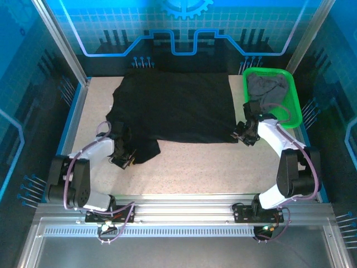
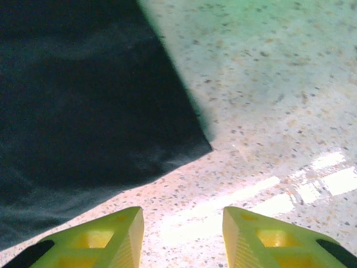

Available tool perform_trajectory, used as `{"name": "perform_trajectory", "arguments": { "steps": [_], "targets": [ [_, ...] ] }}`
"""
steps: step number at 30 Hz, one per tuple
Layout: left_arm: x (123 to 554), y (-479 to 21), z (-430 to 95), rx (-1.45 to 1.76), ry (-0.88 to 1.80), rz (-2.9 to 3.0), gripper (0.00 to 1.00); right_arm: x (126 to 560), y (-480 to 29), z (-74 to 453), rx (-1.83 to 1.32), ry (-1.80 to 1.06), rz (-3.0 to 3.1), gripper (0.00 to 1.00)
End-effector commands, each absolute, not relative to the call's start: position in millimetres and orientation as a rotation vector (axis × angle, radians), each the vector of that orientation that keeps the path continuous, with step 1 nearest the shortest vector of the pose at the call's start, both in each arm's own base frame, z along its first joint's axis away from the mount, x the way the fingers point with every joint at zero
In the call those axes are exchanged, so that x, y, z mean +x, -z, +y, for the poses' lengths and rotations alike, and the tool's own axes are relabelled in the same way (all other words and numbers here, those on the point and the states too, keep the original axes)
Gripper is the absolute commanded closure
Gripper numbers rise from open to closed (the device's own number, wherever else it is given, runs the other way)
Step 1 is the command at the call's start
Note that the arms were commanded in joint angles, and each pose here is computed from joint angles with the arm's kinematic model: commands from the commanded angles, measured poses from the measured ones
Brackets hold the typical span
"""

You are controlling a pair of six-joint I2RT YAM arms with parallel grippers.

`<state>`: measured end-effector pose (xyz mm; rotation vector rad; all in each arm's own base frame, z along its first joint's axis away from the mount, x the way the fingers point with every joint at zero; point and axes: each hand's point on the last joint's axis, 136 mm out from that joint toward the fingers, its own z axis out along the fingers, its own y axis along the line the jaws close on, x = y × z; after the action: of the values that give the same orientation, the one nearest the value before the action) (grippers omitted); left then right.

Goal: Fold and stack the t-shirts

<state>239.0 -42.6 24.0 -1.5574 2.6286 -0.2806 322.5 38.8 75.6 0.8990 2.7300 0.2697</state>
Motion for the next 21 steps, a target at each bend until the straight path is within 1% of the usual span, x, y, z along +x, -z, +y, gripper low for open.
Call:
{"name": "perform_trajectory", "arguments": {
  "steps": [1, 3, 6, 7, 9, 17, 21],
  "targets": [
    [210.6, -46.1, -29.8, -1.481, 0.208, 2.615, 1.00, 309.2, -70.3, 29.8, 1.029, -0.276, 2.697, 0.59],
    [187.9, -52.8, -26.6, -1.484, 0.201, 2.616, 1.00, 303.9, -65.4, 29.0, 1.062, -0.277, 2.689, 0.59],
    [161.7, -53.0, -31.5, -1.524, 0.273, 2.607, 1.00, 300.4, -56.7, 33.7, 1.106, -0.320, 2.685, 0.60],
    [156.8, -51.3, -34.7, -1.543, 0.311, 2.598, 1.00, 302.7, -56.8, 35.8, 1.117, -0.343, 2.677, 0.60],
    [147.0, -47.4, -39.1, -1.583, 0.361, 2.586, 1.00, 294.2, -42.1, 39.2, 1.163, -0.365, 2.691, 0.60],
    [142.4, -51.6, -38.9, -1.558, 0.373, 2.588, 1.00, 295.1, -25.0, 37.8, 1.203, -0.367, 2.712, 0.63],
    [144.5, -53.5, -40.1, -1.552, 0.389, 2.583, 1.00, 281.8, -21.4, 39.9, 1.272, -0.356, 2.748, 0.65]
  ]
}}
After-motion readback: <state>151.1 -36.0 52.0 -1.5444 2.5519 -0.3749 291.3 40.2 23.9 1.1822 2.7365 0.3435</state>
